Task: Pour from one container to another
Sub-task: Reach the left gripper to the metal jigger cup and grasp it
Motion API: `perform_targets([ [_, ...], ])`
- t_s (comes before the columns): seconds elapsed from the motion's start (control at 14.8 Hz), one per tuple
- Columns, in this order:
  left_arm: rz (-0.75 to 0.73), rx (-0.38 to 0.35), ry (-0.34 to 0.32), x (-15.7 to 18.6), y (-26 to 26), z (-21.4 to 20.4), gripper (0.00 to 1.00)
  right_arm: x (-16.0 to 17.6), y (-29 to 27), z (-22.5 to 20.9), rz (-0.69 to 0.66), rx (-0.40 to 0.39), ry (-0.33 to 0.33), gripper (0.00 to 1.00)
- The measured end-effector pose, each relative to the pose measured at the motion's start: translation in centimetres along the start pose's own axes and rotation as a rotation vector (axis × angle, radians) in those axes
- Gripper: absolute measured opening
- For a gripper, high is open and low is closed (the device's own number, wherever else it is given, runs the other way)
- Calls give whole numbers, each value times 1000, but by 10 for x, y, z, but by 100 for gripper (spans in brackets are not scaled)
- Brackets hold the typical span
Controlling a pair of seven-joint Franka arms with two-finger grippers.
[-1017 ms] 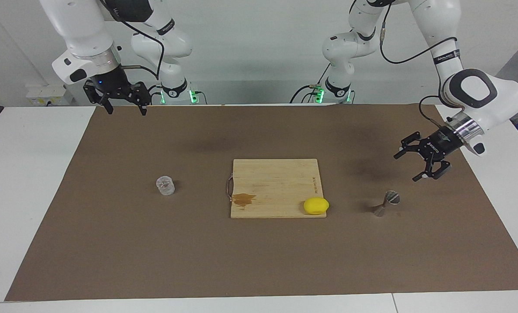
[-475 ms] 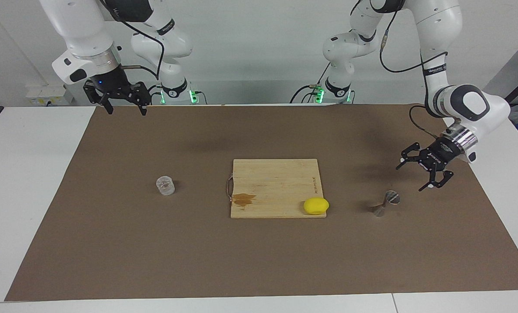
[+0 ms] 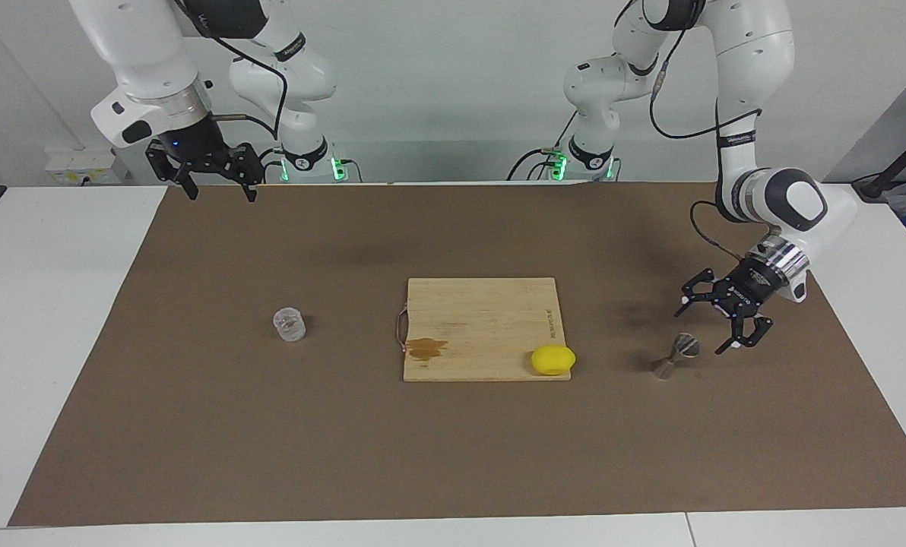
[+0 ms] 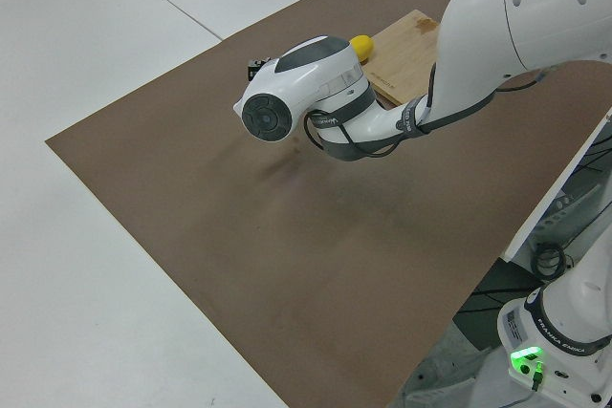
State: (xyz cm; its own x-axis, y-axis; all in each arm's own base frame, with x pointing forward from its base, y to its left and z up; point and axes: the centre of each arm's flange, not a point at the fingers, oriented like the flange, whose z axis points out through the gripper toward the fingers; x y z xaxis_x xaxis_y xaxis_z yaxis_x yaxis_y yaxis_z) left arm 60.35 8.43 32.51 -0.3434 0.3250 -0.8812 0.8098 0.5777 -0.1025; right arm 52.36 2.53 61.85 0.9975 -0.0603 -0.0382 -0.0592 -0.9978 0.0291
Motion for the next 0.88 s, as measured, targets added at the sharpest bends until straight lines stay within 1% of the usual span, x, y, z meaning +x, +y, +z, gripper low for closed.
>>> perform_targets([
  [0.27, -16, -27, -2, 1, 0, 7, 98, 0, 0, 0, 0, 0, 0, 99],
  [0.34, -19, -28, -1, 1, -1, 10, 95, 0, 0, 0, 0, 0, 0, 99],
  [0.41, -21, -25, 0, 2, -2, 13, 95, 0, 0, 0, 0, 0, 0, 99],
  [0.47, -22, -24, 1, 3, -3, 15, 91, 0, 0, 0, 0, 0, 0, 99],
  [0.54, -24, -25, 2, 4, -3, 16, 91, 0, 0, 0, 0, 0, 0, 99],
  [0.61, -24, -26, 3, 4, -3, 16, 87, 0, 0, 0, 0, 0, 0, 99],
  [0.68, -24, -27, 4, 4, -3, 16, 87, 0, 0, 0, 0, 0, 0, 99],
  [0.75, -25, -29, 5, 4, -2, 15, 84, 0, 0, 0, 0, 0, 0, 99],
  [0.81, -27, -31, 6, 5, -2, 15, 84, 0, 0, 0, 0, 0, 0, 99],
  [0.88, -27, -33, 6, 5, -1, 14, 81, 0, 0, 0, 0, 0, 0, 99],
])
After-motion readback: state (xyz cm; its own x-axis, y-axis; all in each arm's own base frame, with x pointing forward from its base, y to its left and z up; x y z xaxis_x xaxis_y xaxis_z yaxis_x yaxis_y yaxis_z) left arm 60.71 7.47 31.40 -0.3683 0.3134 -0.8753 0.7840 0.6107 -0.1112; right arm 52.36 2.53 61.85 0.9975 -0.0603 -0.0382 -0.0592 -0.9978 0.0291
